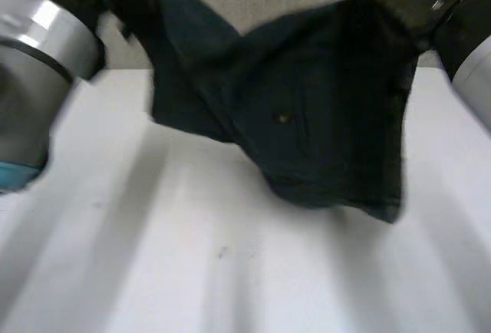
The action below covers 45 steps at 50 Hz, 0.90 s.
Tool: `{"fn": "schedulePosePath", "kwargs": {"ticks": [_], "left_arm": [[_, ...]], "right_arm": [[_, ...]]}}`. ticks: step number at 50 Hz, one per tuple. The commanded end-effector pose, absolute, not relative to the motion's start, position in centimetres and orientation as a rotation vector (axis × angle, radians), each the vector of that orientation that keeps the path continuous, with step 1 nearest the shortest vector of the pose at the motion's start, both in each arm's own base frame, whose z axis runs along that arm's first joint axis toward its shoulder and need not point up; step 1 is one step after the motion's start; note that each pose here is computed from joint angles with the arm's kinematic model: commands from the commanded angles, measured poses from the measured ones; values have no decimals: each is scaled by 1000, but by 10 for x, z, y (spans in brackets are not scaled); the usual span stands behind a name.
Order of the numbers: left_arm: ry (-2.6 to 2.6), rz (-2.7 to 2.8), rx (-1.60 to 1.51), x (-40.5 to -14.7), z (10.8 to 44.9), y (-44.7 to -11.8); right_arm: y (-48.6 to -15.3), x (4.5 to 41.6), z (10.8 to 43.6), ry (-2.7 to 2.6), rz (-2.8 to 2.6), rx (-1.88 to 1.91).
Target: Fold the shorts.
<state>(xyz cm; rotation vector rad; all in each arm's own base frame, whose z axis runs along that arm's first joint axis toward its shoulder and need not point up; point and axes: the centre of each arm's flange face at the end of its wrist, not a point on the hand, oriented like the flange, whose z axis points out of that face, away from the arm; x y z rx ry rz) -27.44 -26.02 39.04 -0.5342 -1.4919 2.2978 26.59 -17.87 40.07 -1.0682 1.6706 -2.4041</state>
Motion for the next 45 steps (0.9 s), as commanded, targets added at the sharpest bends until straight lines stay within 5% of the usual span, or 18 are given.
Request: {"fn": "schedulePosePath", "kwargs": {"ticks": [1,6,17,24,28,32,36,40,45], "left_arm": [[-1335,2412,-494,-247,446,-215],[-1465,2332,-526,-251,421,-221],[-1976,1984,-688,-279,289,-294],[-2067,2037,-841,-287,252,-336],[-1968,2218,-804,-294,270,-365],[-1593,2559,-656,-301,331,-384],[-1137,2841,-445,-296,402,-368],[-841,2965,-302,-280,454,-337],[-1014,2892,-364,-282,428,-338]], "right_arm": [[-197,243,424,1733,-2523,-1050],[-212,240,409,1869,-2429,-1096],[-273,272,310,2144,-2049,-1248],[-311,288,270,2170,-2025,-1238],[-340,302,281,2029,-2244,-1133],[-371,314,338,1648,-2686,-864],[-368,315,397,1229,-2960,-613],[-360,311,419,1076,-3034,-522],[-351,323,391,1274,-2896,-660]]}}
